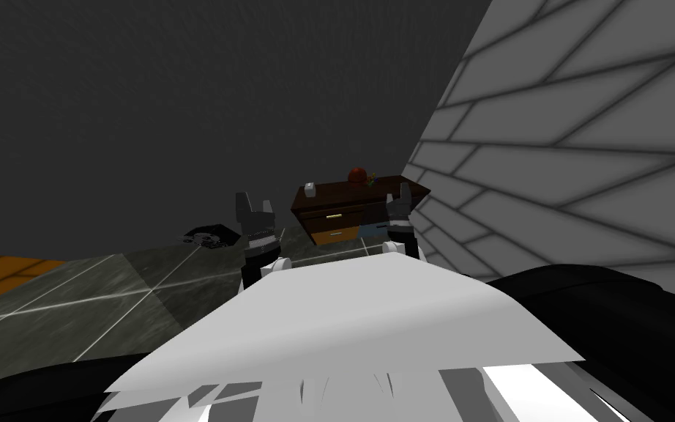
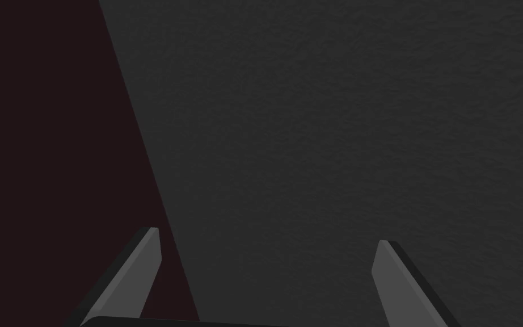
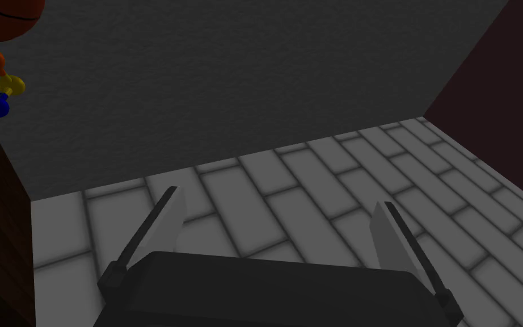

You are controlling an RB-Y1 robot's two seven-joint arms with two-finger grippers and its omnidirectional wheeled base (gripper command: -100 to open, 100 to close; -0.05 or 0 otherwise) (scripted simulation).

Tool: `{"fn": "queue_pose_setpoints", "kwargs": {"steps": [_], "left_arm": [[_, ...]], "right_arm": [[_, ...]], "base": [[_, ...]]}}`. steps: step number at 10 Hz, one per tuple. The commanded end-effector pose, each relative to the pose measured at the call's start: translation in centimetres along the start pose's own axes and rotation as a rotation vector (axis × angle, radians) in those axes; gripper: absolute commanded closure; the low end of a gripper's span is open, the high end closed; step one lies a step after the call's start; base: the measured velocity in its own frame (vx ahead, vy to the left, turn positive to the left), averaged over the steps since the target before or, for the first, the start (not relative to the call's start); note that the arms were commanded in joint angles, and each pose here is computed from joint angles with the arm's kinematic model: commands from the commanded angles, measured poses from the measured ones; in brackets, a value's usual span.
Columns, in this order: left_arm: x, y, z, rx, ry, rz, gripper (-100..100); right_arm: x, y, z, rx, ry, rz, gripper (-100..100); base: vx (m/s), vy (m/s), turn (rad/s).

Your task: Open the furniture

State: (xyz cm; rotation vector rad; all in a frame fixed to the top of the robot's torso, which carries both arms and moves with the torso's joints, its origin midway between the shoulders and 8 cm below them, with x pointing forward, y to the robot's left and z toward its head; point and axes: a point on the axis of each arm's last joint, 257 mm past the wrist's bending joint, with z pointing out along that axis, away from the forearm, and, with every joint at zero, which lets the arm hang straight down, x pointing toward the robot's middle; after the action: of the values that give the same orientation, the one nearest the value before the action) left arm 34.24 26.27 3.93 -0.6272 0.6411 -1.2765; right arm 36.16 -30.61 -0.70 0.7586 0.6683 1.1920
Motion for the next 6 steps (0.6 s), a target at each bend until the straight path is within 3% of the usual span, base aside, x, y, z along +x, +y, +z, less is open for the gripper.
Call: {"fn": "queue_pose_setpoints", "kwargs": {"steps": [1, 6], "left_arm": [[0.00, 0.00, 0.00, 0.000, 0.000, 0.000, 0], [0.00, -0.01, 0.00, 0.000, 0.000, 0.000, 0]], "right_arm": [[0.00, 0.00, 0.00, 0.000, 0.000, 0.000, 0], [0.00, 0.01, 0.00, 0.000, 0.000, 0.000, 0]], "base": [[0.000, 0.000, 0.000], [0.000, 0.000, 0.000]]}}
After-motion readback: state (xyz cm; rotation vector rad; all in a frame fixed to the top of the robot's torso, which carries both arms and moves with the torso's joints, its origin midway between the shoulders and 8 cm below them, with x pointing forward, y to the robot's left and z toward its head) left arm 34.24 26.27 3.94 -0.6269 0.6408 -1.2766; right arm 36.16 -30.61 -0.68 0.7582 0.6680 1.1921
